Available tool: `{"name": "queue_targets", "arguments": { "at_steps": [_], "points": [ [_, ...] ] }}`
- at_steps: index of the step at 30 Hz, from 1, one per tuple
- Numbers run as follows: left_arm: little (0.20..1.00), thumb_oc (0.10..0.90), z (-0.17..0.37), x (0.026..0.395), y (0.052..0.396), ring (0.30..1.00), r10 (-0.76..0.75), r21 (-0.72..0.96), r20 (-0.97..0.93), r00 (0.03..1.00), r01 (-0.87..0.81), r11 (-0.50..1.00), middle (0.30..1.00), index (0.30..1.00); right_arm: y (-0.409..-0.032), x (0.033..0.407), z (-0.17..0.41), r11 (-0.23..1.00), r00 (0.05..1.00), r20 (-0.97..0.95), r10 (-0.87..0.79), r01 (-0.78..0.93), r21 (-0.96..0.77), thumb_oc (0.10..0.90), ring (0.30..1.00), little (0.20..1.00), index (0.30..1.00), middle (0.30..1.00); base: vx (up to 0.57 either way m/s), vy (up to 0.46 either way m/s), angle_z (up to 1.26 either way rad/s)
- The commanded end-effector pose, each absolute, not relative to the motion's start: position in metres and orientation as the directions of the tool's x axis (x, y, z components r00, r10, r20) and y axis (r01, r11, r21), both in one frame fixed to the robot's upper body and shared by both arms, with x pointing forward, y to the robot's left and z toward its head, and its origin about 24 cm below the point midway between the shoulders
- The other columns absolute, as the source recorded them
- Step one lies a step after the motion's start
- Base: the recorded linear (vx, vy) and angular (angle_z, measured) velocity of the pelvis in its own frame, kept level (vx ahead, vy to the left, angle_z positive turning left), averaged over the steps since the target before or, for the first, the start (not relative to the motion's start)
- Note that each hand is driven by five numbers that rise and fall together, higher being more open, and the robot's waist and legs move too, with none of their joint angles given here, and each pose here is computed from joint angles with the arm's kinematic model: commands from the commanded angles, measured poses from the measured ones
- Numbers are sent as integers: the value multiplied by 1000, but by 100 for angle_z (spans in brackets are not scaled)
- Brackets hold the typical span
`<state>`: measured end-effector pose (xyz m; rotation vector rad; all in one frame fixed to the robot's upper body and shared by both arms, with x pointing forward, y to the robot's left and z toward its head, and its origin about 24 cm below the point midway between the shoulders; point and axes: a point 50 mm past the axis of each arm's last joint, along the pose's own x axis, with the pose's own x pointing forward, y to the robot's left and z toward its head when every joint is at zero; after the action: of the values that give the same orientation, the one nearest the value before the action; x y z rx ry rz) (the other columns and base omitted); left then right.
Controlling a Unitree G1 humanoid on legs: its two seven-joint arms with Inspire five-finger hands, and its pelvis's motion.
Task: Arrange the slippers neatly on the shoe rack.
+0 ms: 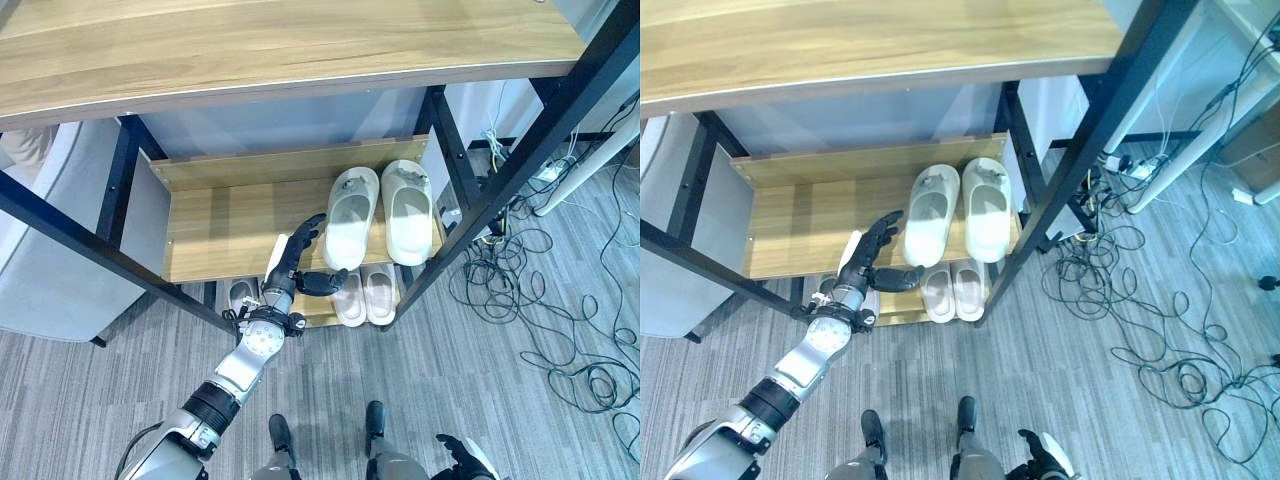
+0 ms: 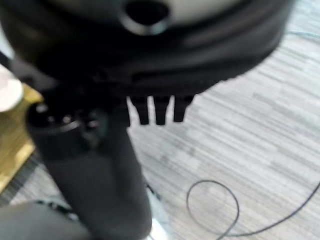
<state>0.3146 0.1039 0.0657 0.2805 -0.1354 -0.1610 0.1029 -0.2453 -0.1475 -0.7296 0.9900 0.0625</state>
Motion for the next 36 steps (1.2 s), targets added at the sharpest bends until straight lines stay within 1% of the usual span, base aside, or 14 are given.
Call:
{"name": "queue_targets", "arguments": {
  "at_steps": [1,9,16,26,33,36],
  "points": [
    [900,800,111,318,77,900,-260,237,332,907,186,954,900,900,-246,97,-148,765,569,-769,-291,-345,-544,800,900,900,900,900,0,0,0],
    [900,800,118,319,60,900,-298,224,348,889,230,947,900,900,-246,98,-147,763,573,-765,-292,-343,-548,800,900,900,900,900,0,0,0],
    [900,800,136,324,40,900,-331,227,395,857,257,939,900,900,-246,95,-148,761,565,-770,-295,-348,-547,800,900,900,900,900,0,-2,0],
    [900,800,151,327,28,900,-346,222,432,833,274,936,900,900,-250,87,-150,761,541,-782,-308,-353,-544,800,900,900,900,900,0,-1,-1],
    [900,800,148,329,36,900,-352,280,423,835,249,927,900,900,-250,84,-150,766,533,-788,-307,-353,-537,800,900,900,900,900,4,0,0],
    [900,800,143,332,57,900,-325,319,411,852,199,927,900,900,-248,80,-152,772,518,-801,-301,-360,-523,800,900,900,900,900,25,4,1]
  ]
}}
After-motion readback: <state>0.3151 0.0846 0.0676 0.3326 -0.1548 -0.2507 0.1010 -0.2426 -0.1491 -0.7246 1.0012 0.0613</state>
